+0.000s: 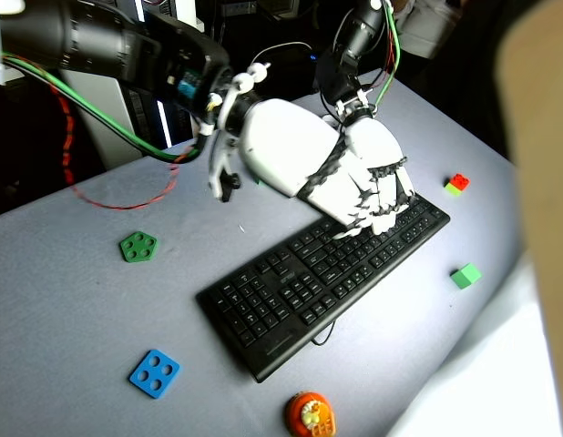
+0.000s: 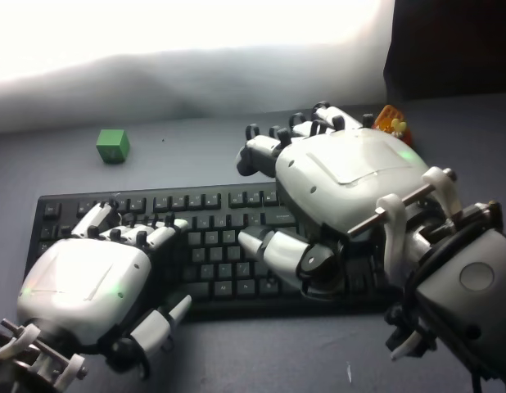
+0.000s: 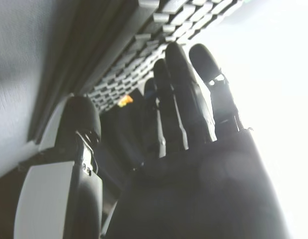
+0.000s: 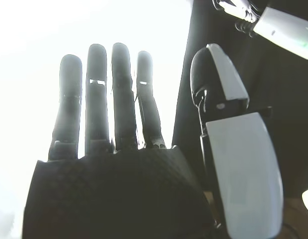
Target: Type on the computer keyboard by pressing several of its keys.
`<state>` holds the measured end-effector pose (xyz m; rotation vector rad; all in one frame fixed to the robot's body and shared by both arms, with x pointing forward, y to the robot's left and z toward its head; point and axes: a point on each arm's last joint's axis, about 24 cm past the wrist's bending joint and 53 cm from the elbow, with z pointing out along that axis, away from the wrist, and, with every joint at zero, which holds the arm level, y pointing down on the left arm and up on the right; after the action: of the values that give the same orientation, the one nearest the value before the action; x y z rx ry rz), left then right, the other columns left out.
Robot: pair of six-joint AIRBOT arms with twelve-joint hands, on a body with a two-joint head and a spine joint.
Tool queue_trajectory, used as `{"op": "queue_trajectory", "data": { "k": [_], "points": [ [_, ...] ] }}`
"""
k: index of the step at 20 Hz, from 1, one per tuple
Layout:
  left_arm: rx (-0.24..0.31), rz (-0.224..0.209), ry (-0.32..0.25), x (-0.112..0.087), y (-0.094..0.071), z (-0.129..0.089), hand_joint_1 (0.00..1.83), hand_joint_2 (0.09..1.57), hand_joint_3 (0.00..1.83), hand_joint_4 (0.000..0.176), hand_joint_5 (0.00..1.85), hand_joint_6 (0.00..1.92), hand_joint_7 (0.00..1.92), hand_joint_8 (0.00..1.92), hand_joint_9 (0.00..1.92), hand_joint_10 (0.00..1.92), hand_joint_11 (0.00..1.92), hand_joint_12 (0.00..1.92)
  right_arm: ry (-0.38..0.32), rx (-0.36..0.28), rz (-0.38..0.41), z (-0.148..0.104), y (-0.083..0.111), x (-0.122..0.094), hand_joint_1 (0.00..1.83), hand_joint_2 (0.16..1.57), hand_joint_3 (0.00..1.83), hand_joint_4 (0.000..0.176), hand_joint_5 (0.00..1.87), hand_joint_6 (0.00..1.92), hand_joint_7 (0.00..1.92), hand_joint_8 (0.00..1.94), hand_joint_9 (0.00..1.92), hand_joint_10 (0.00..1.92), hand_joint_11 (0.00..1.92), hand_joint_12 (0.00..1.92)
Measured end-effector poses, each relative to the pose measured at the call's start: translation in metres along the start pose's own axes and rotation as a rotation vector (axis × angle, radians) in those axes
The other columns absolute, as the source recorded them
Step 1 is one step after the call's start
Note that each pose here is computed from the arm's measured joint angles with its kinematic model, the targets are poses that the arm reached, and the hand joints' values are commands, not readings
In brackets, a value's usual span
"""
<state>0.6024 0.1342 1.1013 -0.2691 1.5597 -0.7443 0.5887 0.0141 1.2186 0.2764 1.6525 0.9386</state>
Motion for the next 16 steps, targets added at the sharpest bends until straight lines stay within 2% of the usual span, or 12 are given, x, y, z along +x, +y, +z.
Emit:
{"op": "queue_trajectory", "data": {
  "k": [1, 2, 3, 4, 6, 9, 11, 12, 13, 14, 15, 16],
  "points": [
    [0.005, -0.001, -0.005, 0.0, -0.002, 0.002, 0.84, 1.29, 0.0, 0.0, 0.4, 0.02, 0.51, 0.01, 0.54, 0.03, 0.0, 1.4, -0.005, -0.003, -0.003, 0.0, 0.001, -0.001, 0.72, 1.19, 0.0, 0.0, 0.36, 0.53, 0.54, 0.01, 0.26, 0.77, 0.0, 1.6],
    [0.01, 0.001, -0.01, -0.002, -0.003, 0.004, 0.96, 1.25, 0.0, 0.0, 0.41, 0.02, 0.51, 0.01, 0.55, 0.04, 0.0, 1.42, -0.002, -0.007, -0.002, 0.0, 0.002, 0.0, 0.71, 1.19, 0.0, 0.0, 0.36, 0.53, 0.53, 0.01, 0.25, 0.77, 0.0, 1.59],
    [0.012, -0.002, -0.015, -0.001, -0.004, 0.006, 1.37, 1.17, 0.0, 0.0, 0.39, 0.01, 0.47, 0.0, 0.49, 0.01, 0.0, 1.37, 0.004, -0.01, 0.001, 0.0, 0.003, 0.001, 0.71, 1.2, 0.0, 0.0, 0.36, 0.53, 0.53, 0.01, 0.25, 0.77, 0.0, 1.59],
    [0.014, -0.008, -0.017, -0.001, -0.005, 0.007, 1.49, 1.16, 0.0, 0.0, 0.39, 0.01, 0.46, 0.0, 0.46, 0.01, 0.0, 1.3, 0.008, -0.012, 0.003, 0.0, 0.003, 0.002, 0.72, 1.19, 0.0, 0.0, 0.36, 0.54, 0.53, 0.0, 0.26, 0.78, 0.0, 1.6],
    [0.036, -0.005, -0.024, -0.003, -0.012, 0.009, 1.49, 1.14, 0.0, 0.0, 0.4, 0.01, 0.47, 0.0, 0.45, 0.0, 0.0, 1.27, 0.014, -0.016, 0.005, 0.0, 0.005, 0.005, 0.73, 1.19, 0.0, 0.0, 0.37, 0.54, 0.54, 0.01, 0.27, 0.78, 0.0, 1.6],
    [0.023, -0.005, -0.031, -0.006, -0.008, 0.011, 1.57, 1.2, 0.0, 0.0, 0.4, 0.01, 0.47, 0.0, 0.45, 0.01, 0.0, 1.25, 0.021, -0.02, 0.009, -0.001, 0.007, 0.007, 0.72, 1.19, 0.0, 0.0, 0.37, 0.54, 0.53, 0.01, 0.26, 0.77, 0.0, 1.58],
    [0.02, -0.006, -0.028, -0.005, -0.007, 0.011, 1.4, 1.19, 0.0, 0.0, 0.38, 0.01, 0.47, 0.01, 0.46, 0.01, 0.0, 1.3, 0.027, -0.024, 0.012, -0.001, 0.008, 0.01, 0.7, 1.19, 0.0, 0.0, 0.38, 0.54, 0.56, 0.01, 0.3, 0.73, 0.0, 1.6],
    [0.02, -0.006, -0.029, -0.005, -0.007, 0.011, 1.4, 1.19, 0.0, 0.0, 0.38, 0.01, 0.47, 0.01, 0.46, 0.01, 0.0, 1.3, 0.028, -0.024, 0.012, -0.001, 0.008, 0.01, 0.7, 1.19, 0.0, 0.0, 0.38, 0.54, 0.56, 0.01, 0.3, 0.73, 0.0, 1.6],
    [0.021, -0.001, -0.032, -0.008, -0.007, 0.011, 0.92, 1.23, 0.01, 0.0, 0.39, 0.01, 0.47, 0.01, 0.46, 0.02, 0.0, 1.35, 0.028, -0.024, 0.011, -0.001, 0.008, 0.01, 0.69, 1.19, 0.0, 0.0, 0.38, 0.54, 0.56, 0.01, 0.3, 0.73, 0.0, 1.59],
    [0.019, -0.001, -0.031, -0.01, -0.006, 0.011, 0.53, 1.28, 0.02, 0.001, 0.41, 0.01, 0.47, 0.0, 0.48, 0.02, 0.0, 1.36, 0.028, -0.024, 0.011, -0.001, 0.008, 0.01, 0.67, 1.2, 0.01, 0.0, 0.37, 0.53, 0.56, 0.01, 0.31, 0.73, 0.0, 1.6],
    [0.016, 0.0, -0.034, -0.014, -0.004, 0.011, 0.53, 1.28, 0.02, 0.001, 0.41, 0.01, 0.47, 0.0, 0.48, 0.02, 0.0, 1.36, 0.029, -0.024, 0.011, -0.001, 0.008, 0.01, 0.67, 1.2, 0.01, 0.0, 0.37, 0.53, 0.56, 0.01, 0.31, 0.73, 0.0, 1.6],
    [0.011, 0.004, -0.027, -0.016, -0.002, 0.01, 0.17, 1.29, 0.02, 0.0, 0.37, 0.01, 0.45, 0.0, 0.49, 0.03, 0.0, 1.36, 0.03, -0.024, 0.007, -0.001, 0.007, 0.011, 0.69, 1.2, 0.0, 0.0, 0.36, 0.52, 0.55, 0.0, 0.3, 0.72, 0.0, 1.56]
  ]
}}
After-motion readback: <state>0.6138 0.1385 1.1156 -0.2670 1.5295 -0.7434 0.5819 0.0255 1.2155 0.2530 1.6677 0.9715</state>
